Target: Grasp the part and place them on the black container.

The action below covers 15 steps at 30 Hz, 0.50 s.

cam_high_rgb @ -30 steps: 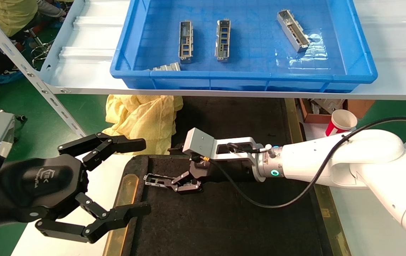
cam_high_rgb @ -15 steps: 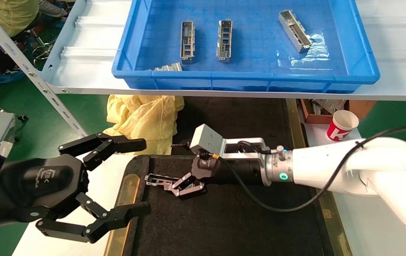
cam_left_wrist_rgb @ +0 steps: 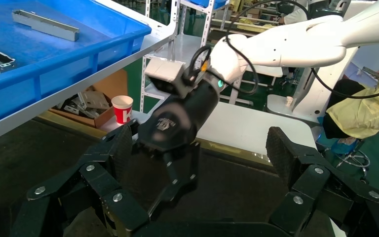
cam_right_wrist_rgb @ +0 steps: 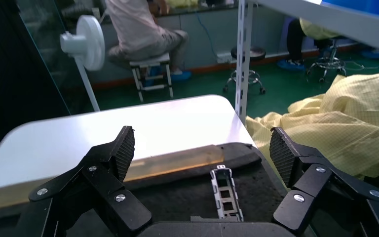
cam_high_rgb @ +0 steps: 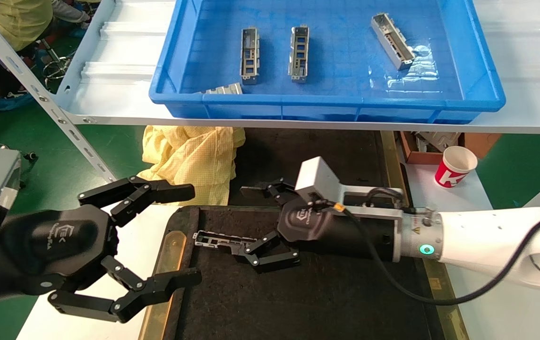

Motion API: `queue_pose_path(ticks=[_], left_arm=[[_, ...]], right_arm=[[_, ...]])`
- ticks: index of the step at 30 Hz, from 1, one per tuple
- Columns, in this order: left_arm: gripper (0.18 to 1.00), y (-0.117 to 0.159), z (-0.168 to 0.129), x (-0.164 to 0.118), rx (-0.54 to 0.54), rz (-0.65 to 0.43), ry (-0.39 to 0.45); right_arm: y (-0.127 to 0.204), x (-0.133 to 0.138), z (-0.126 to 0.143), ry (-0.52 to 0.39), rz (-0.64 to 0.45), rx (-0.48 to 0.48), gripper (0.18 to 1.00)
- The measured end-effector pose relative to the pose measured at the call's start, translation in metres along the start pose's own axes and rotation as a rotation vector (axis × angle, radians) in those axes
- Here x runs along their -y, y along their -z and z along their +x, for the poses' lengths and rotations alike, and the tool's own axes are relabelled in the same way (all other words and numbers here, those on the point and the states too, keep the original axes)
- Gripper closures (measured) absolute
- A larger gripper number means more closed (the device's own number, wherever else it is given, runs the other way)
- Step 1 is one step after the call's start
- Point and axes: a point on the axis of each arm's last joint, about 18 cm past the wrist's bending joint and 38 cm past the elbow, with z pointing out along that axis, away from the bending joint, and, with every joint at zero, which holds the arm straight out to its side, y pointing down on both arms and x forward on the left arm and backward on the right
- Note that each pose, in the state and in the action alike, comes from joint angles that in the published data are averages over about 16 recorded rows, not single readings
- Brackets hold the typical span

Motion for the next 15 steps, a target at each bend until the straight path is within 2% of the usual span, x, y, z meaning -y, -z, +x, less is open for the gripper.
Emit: queue_pose_path(ticks=[15], left_arm=[[0.184,0.0,0.0,0.0,0.0,0.0,0.0]], right_arm=[[0.071,0.025,-0.025,-0.036,0.11,0.007,0.178]])
